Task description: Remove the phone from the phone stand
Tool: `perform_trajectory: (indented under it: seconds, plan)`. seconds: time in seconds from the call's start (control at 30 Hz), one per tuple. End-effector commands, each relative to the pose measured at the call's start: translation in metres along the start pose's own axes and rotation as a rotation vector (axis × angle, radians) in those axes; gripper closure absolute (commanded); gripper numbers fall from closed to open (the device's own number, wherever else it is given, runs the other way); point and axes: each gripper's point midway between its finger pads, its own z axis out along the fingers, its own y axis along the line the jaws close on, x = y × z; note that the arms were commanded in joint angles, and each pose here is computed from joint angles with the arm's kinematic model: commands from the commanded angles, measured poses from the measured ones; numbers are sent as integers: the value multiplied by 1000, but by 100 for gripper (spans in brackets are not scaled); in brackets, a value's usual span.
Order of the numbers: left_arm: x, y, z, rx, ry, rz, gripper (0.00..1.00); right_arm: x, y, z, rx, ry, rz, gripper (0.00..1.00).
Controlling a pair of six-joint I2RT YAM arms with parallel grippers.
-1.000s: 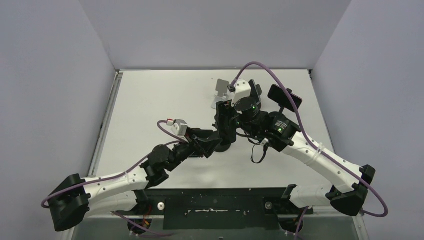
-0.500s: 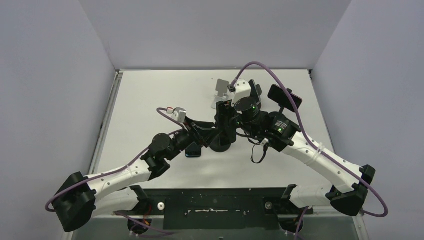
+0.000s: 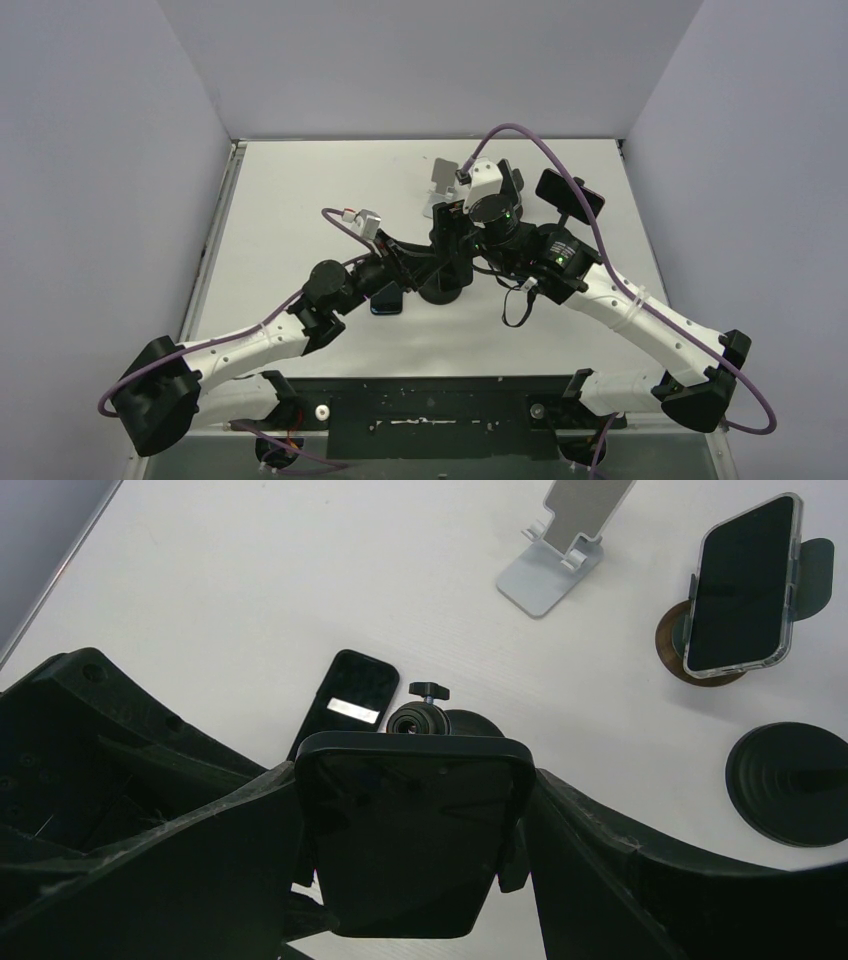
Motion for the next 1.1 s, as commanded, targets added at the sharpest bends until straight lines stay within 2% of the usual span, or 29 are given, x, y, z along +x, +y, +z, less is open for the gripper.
perform_trajectory:
  seconds: [0.0,0.23,0.37,0.5,0.7,0.97,1.07]
  plan:
    - [-26,-23,7,80,-68,6,63,-10,-2,-6,11,-46,11,58]
    - [-24,-19,3,69,-73,-2,65,-8,-4,-5,14,-44,10,58]
    - [-24,-19,2,66,-76,-6,58,-7,-3,-5,14,-42,10,58]
    - [-27,-19,1,60,-86,-5,56,-7,-3,-4,14,-42,10,58]
    - [-27,-18,-1,52,-88,-3,69,-7,-2,-4,13,-41,9,58]
    - [-28,-15,-5,42,-95,-16,67,-7,-3,-3,16,-38,11,58]
    - [-28,-16,-6,47,-95,-16,79,-6,-3,-3,18,-36,12,58]
